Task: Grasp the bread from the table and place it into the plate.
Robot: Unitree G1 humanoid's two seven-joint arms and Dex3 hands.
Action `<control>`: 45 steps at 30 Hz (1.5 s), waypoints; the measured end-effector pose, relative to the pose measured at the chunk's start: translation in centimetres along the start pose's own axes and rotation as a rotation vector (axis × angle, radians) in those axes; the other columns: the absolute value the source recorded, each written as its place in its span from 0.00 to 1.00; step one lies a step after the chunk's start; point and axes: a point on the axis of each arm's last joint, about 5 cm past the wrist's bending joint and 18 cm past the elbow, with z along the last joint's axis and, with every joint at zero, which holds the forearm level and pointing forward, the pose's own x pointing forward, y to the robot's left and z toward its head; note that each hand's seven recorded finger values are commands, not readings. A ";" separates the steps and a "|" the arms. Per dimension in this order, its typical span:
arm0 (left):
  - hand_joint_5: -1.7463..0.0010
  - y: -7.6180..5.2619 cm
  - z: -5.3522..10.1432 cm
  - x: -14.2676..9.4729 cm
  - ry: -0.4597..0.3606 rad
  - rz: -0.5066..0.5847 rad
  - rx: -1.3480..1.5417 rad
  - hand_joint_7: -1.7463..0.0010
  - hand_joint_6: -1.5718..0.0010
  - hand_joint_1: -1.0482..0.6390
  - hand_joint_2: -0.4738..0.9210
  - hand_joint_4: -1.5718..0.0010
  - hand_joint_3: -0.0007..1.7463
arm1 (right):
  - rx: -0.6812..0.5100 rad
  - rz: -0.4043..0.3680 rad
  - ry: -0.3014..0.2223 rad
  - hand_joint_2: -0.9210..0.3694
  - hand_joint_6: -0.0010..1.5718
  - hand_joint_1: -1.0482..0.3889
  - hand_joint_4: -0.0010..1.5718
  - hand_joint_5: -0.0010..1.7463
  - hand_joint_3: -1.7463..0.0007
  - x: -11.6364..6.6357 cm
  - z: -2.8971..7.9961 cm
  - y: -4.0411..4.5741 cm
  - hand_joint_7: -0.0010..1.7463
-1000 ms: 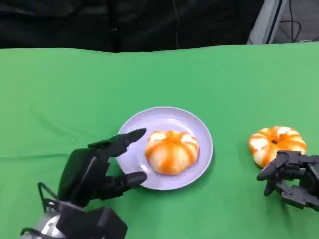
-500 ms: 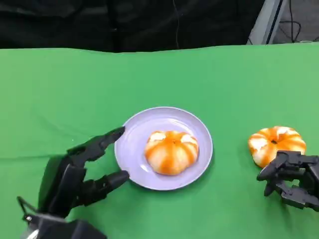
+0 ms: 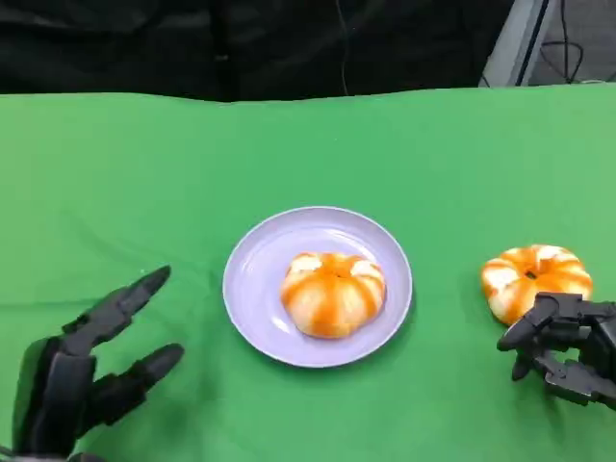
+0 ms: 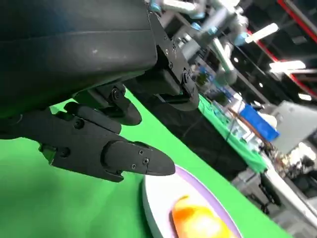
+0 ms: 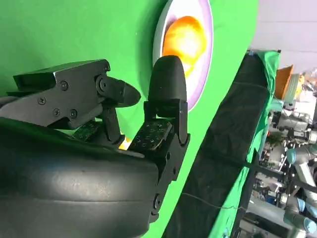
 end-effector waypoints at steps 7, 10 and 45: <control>0.99 0.3 -0.5 -0.7 0.053 0.047 -0.092 0.99 0.55 0.52 1.00 0.49 0.14 | 0.005 0.000 0.004 0.06 0.60 0.78 0.55 0.80 0.65 -0.1 0.0 -0.13 0.54; 0.99 0.3 -0.6 -0.8 0.064 0.047 -0.117 0.99 0.53 0.55 1.00 0.47 0.18 | 0.006 0.003 0.003 0.06 0.60 0.78 0.55 0.80 0.65 -0.1 0.0 -0.16 0.54; 0.23 -1.9 -0.2 -0.4 0.054 0.092 -0.201 0.31 0.48 0.60 0.92 0.51 0.38 | 0.009 -0.003 0.004 0.04 0.61 0.77 0.55 0.79 0.69 0.0 0.0 -0.22 0.52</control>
